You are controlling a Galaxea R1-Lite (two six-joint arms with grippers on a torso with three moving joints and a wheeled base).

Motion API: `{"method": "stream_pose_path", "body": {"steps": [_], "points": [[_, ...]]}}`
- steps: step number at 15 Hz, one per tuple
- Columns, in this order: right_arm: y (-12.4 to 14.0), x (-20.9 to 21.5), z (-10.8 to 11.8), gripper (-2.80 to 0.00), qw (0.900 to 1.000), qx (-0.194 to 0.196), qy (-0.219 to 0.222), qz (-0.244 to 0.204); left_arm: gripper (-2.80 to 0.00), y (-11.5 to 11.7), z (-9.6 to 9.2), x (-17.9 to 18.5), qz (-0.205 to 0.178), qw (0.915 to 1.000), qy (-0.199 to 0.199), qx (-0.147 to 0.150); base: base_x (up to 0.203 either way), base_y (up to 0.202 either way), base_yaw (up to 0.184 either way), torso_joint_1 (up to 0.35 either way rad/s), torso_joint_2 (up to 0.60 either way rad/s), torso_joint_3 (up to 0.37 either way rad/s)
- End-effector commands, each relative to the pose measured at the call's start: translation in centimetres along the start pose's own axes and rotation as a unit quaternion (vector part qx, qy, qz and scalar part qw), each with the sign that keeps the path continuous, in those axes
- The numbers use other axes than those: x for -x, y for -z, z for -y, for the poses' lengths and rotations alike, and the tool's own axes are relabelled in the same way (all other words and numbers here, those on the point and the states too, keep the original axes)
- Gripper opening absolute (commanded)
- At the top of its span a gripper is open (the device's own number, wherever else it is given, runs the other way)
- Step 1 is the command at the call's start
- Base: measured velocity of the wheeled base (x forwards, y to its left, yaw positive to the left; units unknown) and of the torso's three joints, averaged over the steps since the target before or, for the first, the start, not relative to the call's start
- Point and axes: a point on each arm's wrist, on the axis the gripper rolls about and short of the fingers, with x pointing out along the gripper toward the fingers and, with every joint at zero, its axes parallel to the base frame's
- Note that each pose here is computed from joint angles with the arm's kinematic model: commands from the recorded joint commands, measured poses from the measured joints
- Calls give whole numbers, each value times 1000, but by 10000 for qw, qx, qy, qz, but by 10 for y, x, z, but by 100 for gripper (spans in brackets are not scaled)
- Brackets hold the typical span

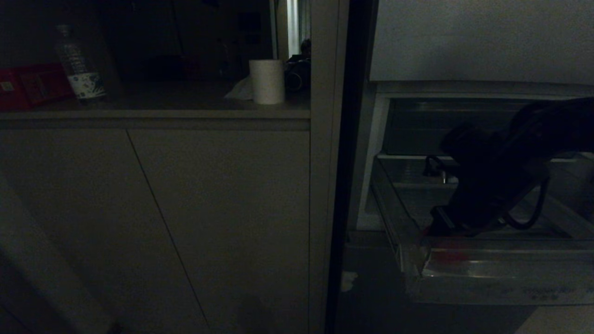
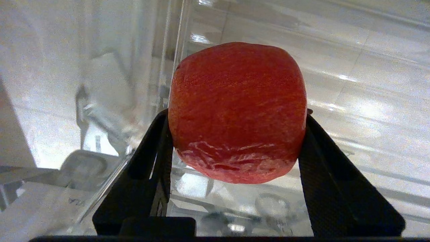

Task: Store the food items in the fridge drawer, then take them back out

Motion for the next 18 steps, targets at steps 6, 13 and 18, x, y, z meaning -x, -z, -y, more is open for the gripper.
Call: {"method": "stream_pose_path", "body": {"steps": [6, 13, 18], "points": [[27, 51, 7, -280, 9921, -91, 42, 1250, -280, 0, 0, 0, -8, 10000, -2, 2, 0, 0, 0, 0, 0, 0], [60, 72, 13, -280, 9384, -176, -90, 3450, -280, 0, 0, 0, -8, 10000, -2, 2, 0, 0, 0, 0, 0, 0], [104, 129, 17, -280, 8656, -355, -246, 4989, -280, 0, 0, 0, -15, 10000, -2, 2, 0, 0, 0, 0, 0, 0]]}}
